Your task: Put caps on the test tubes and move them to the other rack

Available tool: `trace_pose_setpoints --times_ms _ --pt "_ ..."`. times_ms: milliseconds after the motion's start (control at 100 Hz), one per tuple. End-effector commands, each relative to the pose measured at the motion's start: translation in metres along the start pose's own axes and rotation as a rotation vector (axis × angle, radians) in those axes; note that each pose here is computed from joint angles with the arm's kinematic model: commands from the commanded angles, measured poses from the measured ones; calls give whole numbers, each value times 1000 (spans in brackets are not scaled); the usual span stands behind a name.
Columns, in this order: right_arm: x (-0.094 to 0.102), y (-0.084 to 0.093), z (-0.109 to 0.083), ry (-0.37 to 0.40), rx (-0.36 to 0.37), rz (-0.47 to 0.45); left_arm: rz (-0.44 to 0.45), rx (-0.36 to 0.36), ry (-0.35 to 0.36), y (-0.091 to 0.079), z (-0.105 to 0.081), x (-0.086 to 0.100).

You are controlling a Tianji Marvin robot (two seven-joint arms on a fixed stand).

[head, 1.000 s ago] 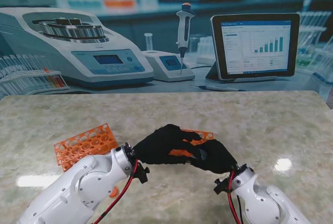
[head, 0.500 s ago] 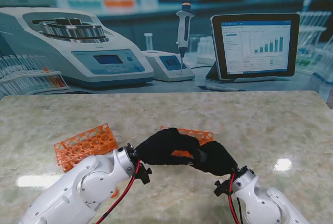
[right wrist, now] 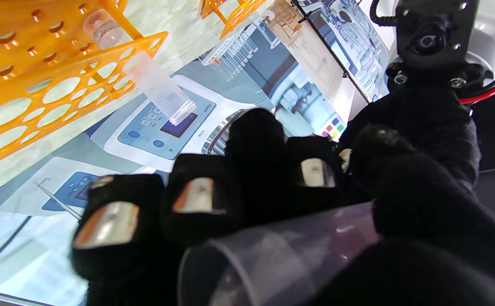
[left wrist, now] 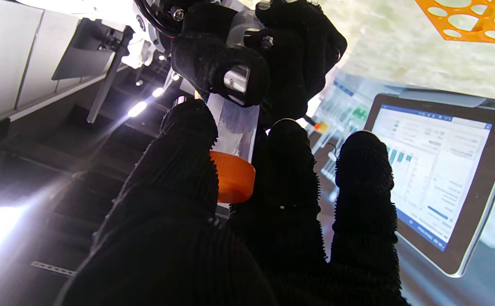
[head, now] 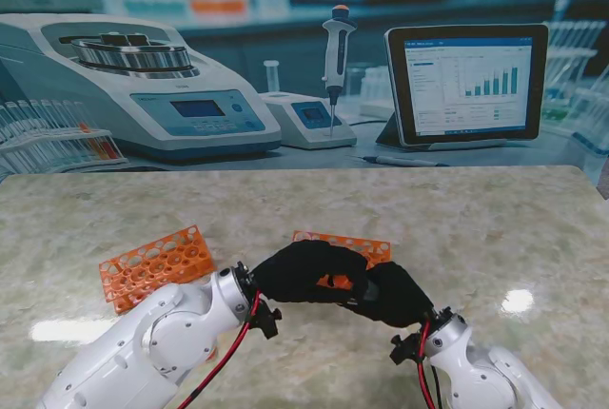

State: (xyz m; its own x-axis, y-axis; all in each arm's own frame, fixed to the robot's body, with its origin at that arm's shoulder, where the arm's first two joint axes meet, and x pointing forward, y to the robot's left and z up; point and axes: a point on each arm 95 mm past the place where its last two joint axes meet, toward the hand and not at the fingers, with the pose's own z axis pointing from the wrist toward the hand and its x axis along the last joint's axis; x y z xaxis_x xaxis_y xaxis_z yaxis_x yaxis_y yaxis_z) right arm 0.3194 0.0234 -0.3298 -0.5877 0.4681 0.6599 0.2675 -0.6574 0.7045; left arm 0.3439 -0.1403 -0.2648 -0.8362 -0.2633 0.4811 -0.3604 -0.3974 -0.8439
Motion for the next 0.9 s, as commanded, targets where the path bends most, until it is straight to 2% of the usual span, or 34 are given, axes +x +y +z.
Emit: trace_pose_setpoints --times_ms 0,500,890 --pt "17 -7 3 60 15 23 5 -12 -29 -1 0 -6" --pt "16 -7 3 73 33 22 -12 12 14 -11 5 2" --pt "13 -6 5 54 36 9 -1 -9 31 -22 5 10"
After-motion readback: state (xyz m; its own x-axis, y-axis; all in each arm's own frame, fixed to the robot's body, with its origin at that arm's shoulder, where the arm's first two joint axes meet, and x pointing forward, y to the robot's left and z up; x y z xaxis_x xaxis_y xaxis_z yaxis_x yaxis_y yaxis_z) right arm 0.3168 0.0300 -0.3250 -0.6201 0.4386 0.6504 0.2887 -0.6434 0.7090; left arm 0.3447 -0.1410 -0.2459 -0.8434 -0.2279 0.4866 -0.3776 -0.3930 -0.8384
